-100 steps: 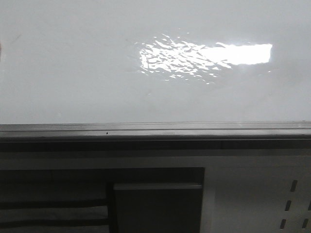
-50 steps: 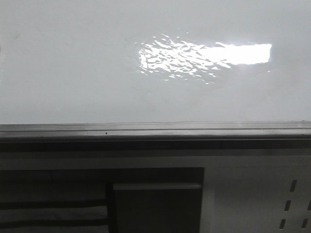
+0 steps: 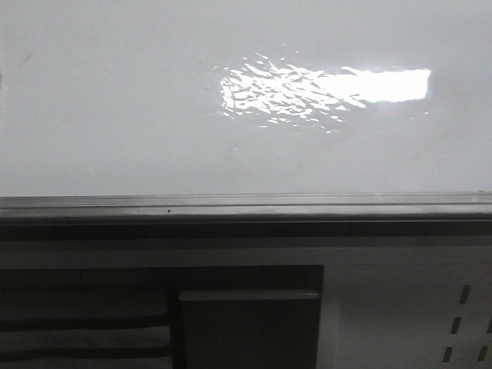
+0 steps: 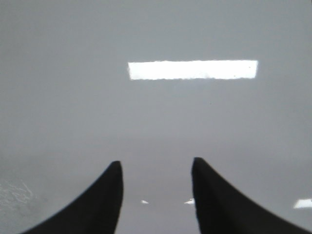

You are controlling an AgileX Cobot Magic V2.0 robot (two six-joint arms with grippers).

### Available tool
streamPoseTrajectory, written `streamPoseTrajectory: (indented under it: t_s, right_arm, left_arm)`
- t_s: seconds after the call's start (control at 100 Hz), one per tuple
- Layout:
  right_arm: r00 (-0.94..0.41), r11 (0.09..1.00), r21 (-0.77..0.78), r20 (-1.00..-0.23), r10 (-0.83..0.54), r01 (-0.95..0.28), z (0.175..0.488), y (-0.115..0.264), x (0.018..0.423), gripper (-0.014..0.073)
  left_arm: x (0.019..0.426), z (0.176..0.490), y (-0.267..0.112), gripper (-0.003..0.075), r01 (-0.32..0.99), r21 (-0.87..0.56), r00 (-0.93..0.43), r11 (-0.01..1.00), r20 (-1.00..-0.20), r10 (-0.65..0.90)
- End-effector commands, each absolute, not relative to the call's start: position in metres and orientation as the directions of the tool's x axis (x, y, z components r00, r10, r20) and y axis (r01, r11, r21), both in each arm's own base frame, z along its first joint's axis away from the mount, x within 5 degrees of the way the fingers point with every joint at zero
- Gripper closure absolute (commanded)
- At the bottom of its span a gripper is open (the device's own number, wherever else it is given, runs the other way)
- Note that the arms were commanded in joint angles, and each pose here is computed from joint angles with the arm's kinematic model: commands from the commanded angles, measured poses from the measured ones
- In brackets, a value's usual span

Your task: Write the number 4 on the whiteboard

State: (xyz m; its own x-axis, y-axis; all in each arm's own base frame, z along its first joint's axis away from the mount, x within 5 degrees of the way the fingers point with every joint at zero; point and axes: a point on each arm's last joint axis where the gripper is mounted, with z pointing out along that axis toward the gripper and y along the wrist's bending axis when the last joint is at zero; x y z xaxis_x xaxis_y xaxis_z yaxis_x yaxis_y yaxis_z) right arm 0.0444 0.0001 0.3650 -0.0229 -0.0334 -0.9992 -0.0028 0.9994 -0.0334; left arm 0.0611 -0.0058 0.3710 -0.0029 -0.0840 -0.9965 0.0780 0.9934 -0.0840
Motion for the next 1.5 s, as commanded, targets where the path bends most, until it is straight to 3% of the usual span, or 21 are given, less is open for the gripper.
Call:
streamPoseTrajectory:
  t_s: [0.0, 0.06, 0.8, 0.95, 1.08, 1.49]
  right_arm:
    - [0.077, 0.999, -0.04, -0.996, -0.041, 0.01, 0.383, 0.0, 0.045, 0.0134]
    - [0.077, 0.999, -0.04, -0.996, -0.041, 0.01, 0.383, 0.0, 0.045, 0.0125]
    - [0.094, 1.0, -0.017, -0.995, -0.017, -0.001, 0.384, 0.0, 0.045, 0.0126]
    - [0.094, 1.0, -0.017, -0.995, -0.017, -0.001, 0.384, 0.0, 0.045, 0.0126]
    - [0.094, 1.0, -0.017, -0.995, -0.017, -0.001, 0.384, 0.0, 0.045, 0.0126]
    - [0.081, 1.0, -0.017, -0.997, -0.017, -0.001, 0.381, 0.0, 0.046, 0.0126]
  left_arm:
    - [0.063, 0.384, -0.006, 0.0193, 0.084, -0.106, 0.079, 0.991, -0.99, -0.113]
    - [0.063, 0.384, -0.006, 0.016, 0.084, -0.106, 0.079, 0.991, -0.99, -0.113]
    - [0.064, 0.386, -0.007, 0.0249, 0.106, -0.163, 0.089, 0.981, -0.981, -0.173]
    - [0.079, 0.377, -0.008, 0.0261, 0.095, -0.153, -0.027, 0.984, -0.988, -0.152]
    - [0.099, 0.363, -0.011, 0.0261, 0.113, -0.025, -0.163, 0.993, -0.987, -0.006]
    - [0.171, 0.318, -0.044, 0.0261, 0.264, -0.05, -0.451, 0.963, -0.889, 0.077]
